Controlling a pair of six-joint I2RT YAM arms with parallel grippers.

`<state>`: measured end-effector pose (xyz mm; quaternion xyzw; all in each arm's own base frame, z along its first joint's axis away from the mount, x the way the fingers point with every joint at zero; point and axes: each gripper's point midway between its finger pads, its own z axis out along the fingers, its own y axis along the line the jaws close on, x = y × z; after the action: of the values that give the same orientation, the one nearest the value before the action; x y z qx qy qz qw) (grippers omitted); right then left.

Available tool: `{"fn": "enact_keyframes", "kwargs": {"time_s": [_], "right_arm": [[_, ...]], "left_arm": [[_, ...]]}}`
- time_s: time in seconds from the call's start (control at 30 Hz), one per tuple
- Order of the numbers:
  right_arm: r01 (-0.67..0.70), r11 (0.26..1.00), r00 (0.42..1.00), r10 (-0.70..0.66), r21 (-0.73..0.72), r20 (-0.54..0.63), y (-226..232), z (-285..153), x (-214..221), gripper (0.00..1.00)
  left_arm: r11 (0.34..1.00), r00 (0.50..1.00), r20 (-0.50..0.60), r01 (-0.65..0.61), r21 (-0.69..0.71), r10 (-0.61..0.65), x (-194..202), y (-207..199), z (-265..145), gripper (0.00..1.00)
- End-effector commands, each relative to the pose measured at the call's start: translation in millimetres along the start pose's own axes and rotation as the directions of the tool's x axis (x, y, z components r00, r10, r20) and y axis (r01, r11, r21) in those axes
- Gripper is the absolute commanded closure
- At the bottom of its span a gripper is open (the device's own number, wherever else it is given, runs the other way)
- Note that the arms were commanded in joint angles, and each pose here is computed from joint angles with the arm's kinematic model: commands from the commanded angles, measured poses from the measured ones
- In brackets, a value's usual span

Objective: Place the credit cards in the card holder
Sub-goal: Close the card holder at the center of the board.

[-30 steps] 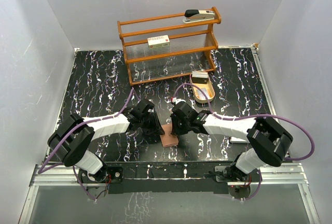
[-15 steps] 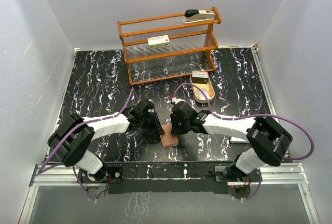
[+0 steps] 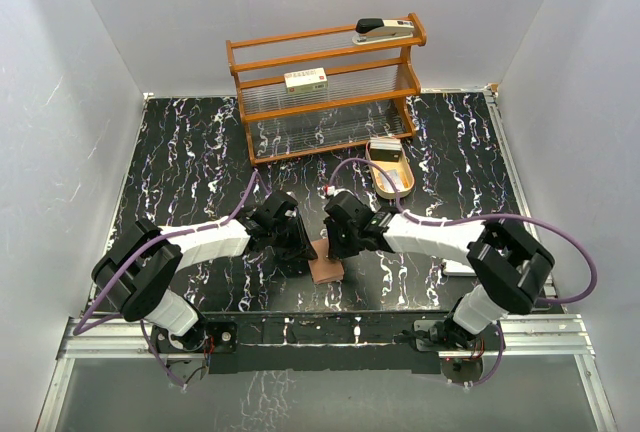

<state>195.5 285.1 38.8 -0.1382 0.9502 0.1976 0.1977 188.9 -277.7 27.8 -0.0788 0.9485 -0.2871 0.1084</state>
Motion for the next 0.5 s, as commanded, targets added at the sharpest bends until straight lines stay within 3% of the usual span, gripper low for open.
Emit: {"fn": "enact_keyframes", "kwargs": {"time_s": [0.0,0.3,0.47], "right_arm": [[0.012,0.997,1.000,-0.010,0.073,-0.025,-11,13,5,0.92],[0.055,0.992,0.987,-0.037,0.110,-0.154,-19,29,24,0.92],[0.115,0.983,0.938,-0.060,0.146,-0.340,-34,45,57,0.91]], "left_arm": [[0.999,1.000,-0.009,-0.005,-0.044,0.005,6,14,0,0.84],[0.999,1.000,-0.013,-0.010,-0.033,0.009,7,13,0,0.84],[1.000,1.000,0.007,-0.012,0.007,0.012,4,4,-5,0.84]]}}
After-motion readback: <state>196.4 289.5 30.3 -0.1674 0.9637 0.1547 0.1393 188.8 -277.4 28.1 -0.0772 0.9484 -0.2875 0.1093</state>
